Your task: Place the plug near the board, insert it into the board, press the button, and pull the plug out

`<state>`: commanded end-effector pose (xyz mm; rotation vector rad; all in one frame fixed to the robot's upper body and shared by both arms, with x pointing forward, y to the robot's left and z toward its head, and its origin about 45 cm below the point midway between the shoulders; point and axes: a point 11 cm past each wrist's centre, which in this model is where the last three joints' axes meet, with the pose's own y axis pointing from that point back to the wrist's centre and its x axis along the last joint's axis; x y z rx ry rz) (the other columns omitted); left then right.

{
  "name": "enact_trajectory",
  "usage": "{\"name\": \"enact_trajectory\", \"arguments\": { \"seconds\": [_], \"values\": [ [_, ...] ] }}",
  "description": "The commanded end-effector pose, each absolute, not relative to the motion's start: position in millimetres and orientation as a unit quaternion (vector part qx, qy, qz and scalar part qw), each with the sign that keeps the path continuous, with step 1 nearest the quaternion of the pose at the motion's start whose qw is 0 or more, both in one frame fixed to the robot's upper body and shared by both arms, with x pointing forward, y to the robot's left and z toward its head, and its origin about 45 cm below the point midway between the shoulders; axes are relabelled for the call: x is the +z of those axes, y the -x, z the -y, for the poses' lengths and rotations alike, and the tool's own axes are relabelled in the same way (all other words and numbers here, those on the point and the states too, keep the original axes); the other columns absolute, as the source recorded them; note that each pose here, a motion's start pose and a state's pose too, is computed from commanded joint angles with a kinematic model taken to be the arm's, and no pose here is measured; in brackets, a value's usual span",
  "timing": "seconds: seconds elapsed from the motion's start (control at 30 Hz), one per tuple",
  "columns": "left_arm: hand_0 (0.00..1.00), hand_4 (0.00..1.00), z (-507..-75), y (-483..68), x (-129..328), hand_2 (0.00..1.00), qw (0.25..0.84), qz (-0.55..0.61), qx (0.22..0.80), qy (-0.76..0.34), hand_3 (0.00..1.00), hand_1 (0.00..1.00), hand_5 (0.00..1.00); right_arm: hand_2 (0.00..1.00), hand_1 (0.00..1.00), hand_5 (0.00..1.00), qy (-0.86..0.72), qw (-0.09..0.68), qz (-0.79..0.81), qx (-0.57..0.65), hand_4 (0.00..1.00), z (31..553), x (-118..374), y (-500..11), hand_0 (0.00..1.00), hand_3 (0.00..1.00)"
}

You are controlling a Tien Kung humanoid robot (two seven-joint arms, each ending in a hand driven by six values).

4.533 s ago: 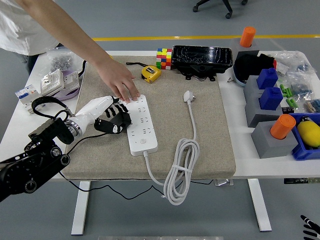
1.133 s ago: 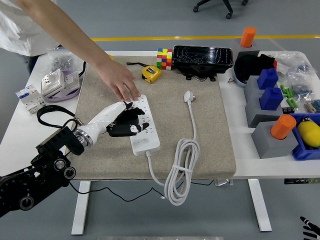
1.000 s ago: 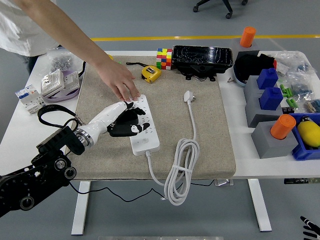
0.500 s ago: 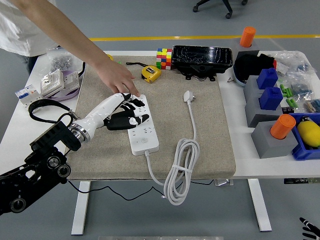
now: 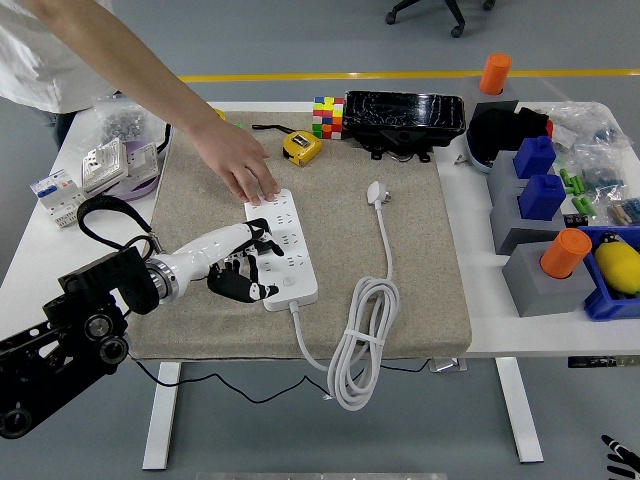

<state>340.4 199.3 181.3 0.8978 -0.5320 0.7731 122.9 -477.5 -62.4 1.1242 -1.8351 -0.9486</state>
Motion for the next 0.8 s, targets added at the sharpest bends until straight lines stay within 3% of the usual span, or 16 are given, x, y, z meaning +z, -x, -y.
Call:
{"name": "enact_trajectory", "arguments": {
  "seconds": [0.17, 0.2, 0.8],
  "values": [
    [0.15, 0.669, -196.9, -339.3, 176.7, 0.17, 0.801, 0.24, 0.339, -0.43, 0.88, 0.066, 0.002, 0.66, 0.662, 0.506, -0.441, 0.385, 0.721, -0.371, 0.912, 478.5, -61.7, -123.4, 0.657, 0.556],
    [0.137, 0.566, -196.2, -338.8, 176.7, 0.158, 0.802, 0.241, 0.334, -0.433, 0.875, 0.058, 0.002, 0.66, 0.662, 0.507, -0.441, 0.385, 0.721, -0.372, 0.912, 478.7, -61.7, -123.3, 0.657, 0.556],
    [0.128, 0.558, -190.3, -336.5, 174.2, 0.155, 0.81, 0.237, 0.297, -0.447, 0.844, 0.056, 0.002, 0.659, 0.662, 0.507, -0.445, 0.391, 0.72, -0.362, 0.912, 483.7, -57.5, -128.7, 0.657, 0.556]
  ]
}}
